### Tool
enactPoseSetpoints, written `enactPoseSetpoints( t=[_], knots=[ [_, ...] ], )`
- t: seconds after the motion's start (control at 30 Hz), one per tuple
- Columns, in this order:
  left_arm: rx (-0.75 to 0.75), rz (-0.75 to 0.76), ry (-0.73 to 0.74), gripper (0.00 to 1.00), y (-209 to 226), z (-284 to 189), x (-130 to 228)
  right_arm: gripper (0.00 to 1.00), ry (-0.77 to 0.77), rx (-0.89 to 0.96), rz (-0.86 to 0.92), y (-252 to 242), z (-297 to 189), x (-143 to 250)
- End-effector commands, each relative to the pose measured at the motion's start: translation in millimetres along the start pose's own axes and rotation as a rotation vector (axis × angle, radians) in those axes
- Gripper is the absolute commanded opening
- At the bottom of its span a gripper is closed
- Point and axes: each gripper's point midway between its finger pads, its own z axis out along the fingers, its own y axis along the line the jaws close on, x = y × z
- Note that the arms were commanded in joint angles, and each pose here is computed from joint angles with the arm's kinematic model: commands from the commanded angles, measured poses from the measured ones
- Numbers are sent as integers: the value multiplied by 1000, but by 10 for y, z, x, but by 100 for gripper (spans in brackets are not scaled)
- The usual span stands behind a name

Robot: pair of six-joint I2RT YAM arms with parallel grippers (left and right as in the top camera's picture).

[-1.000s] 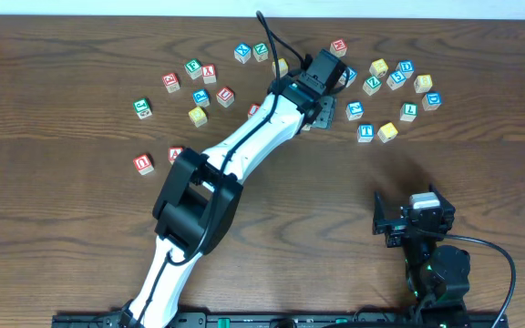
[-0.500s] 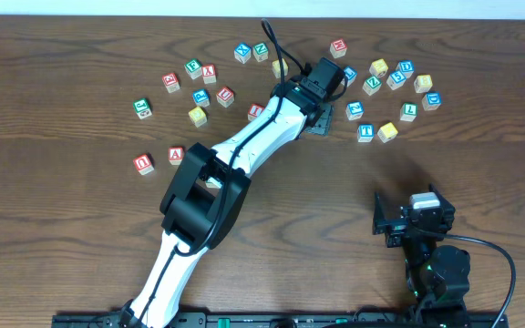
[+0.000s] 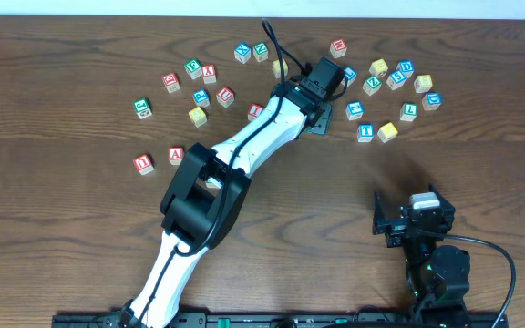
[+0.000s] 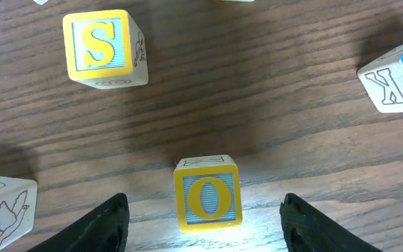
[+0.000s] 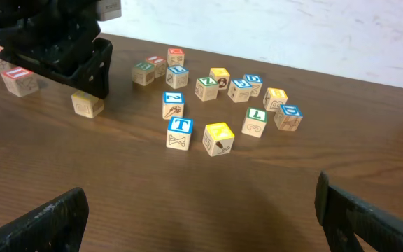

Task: Spell out ROBOT
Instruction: 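Lower the open left gripper around a second yellow O block, then close the left gripper on the second yellow O block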

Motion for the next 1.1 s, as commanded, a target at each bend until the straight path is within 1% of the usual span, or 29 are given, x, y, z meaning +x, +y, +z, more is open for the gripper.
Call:
enactPoseSetpoints(
  t=[0.0, 0.3, 0.57, 1.07],
  knots=[
    [-8, 24, -10, 68, 19, -3, -53, 99, 4, 1, -9, -5, 0, 12],
    [-21, 16, 16, 68, 110, 19, -8, 99, 4, 1, -9, -5, 0, 12],
    [13, -21, 26, 68, 224, 41, -50, 99, 4, 1, -10, -4, 0, 12],
    [30, 3, 9, 67, 79, 27, -58, 99, 4, 1, -9, -5, 0, 12]
  ],
)
